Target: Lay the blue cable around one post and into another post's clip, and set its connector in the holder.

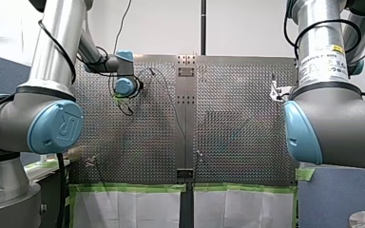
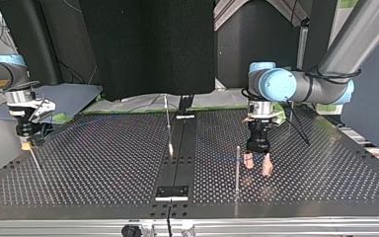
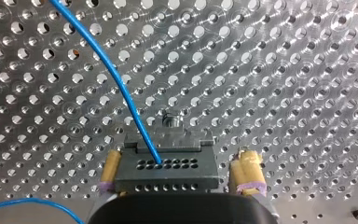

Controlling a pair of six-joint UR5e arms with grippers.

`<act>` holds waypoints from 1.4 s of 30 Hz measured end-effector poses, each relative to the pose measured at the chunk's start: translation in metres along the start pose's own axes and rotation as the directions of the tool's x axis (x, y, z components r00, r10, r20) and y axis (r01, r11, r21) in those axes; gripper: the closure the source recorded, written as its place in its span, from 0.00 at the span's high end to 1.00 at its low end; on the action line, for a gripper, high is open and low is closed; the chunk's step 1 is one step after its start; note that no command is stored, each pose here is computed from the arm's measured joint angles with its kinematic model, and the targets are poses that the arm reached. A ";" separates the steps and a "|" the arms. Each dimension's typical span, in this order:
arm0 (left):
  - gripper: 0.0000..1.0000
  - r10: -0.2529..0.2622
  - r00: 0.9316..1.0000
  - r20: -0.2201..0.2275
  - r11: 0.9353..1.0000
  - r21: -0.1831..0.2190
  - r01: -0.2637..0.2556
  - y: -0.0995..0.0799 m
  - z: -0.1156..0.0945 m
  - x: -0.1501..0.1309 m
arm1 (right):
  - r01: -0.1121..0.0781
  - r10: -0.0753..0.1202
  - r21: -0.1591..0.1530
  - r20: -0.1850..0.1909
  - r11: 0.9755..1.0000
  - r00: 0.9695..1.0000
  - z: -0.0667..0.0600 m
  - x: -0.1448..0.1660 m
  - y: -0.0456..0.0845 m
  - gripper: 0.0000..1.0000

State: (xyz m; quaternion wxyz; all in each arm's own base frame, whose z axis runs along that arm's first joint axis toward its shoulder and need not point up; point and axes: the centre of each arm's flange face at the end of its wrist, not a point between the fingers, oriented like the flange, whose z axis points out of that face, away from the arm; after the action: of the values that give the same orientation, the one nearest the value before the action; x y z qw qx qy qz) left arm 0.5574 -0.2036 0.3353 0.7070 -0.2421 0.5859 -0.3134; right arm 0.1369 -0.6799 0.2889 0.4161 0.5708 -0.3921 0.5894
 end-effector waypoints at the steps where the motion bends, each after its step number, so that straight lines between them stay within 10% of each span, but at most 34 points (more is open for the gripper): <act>1: 1.00 -0.002 1.000 0.002 1.000 -0.004 0.002 0.000 0.000 0.000 | 0.000 0.000 0.000 0.000 1.000 1.000 0.000 0.000 0.000 1.00; 16: 1.00 -0.078 0.997 -0.008 0.996 0.042 0.078 -0.028 -0.010 -0.023 | 0.001 -0.001 0.003 -0.001 1.000 1.000 0.000 0.000 -0.002 1.00; 42: 1.00 0.076 0.995 -0.061 0.997 -0.027 -0.078 -0.048 -0.041 -0.022 | 0.000 0.000 0.003 0.002 1.000 1.000 0.000 0.000 -0.004 1.00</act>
State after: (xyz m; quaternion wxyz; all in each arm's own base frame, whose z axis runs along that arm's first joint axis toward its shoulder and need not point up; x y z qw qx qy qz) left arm 0.5074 -0.2193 0.3763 0.6973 -0.2200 0.6201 -0.2844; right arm 0.1409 -0.6789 0.2888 0.4148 0.5719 -0.3917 0.5895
